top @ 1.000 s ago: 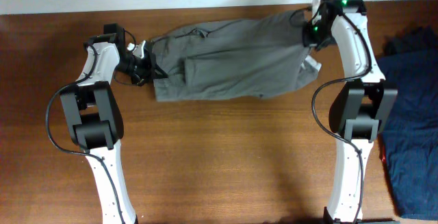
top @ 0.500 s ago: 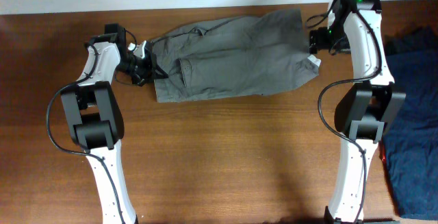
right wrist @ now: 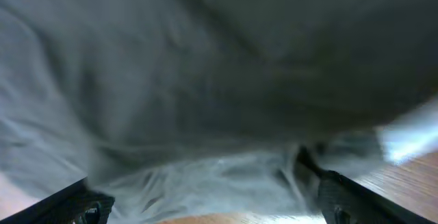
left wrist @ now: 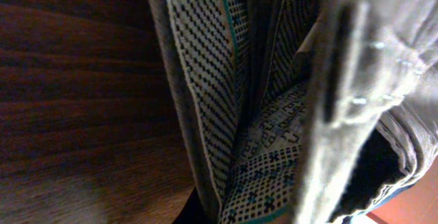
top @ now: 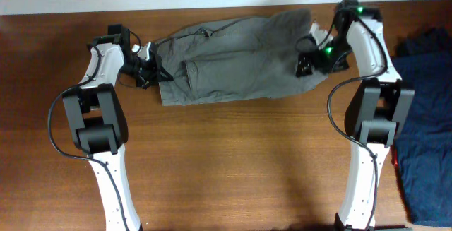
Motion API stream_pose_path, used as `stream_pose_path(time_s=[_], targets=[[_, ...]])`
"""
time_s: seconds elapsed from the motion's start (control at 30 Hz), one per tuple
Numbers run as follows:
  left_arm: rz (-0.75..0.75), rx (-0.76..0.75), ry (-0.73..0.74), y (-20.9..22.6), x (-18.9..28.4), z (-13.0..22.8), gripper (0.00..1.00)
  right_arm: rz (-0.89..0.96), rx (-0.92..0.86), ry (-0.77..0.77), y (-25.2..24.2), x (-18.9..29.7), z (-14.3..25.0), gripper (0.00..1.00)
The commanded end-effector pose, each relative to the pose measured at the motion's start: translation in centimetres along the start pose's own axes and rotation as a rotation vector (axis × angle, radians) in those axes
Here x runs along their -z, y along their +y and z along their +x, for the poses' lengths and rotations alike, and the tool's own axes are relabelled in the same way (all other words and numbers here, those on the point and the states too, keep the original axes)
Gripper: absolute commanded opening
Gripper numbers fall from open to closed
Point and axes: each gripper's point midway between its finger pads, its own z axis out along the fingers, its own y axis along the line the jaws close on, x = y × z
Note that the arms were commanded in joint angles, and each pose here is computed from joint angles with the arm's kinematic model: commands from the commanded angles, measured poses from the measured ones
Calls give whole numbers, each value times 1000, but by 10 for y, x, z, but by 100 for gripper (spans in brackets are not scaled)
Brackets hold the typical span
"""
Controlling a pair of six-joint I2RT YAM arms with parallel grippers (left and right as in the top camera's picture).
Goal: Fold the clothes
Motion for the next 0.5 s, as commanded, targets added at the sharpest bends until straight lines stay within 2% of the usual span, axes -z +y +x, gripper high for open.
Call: stream_pose_path(time_s=[0.0,0.1,0.13,0.2,0.37,0.4,0.47], targets=[[-98,9,-4,26,1,-1,1,-48,50,39,5,-21,13,98],[-98,9,-4,26,1,-1,1,-35,50,44,1,-29,15,92],[-98,9,-4,26,1,-1,1,-22,51,45,-2,-29,15,86],[-98,9,-4,26,1,-1,1,15,49,46,-8,-29,14,65],[-99,7,-3,27,1,-1,1,181,-26,71,-37,-26,16,30],[-99,6,-4,27,1,-1,1,224,-45,79,-44,-24,18,27],[-99,5,-6,26,2,-1,1,310,-84,97,-57,-18,22,26]])
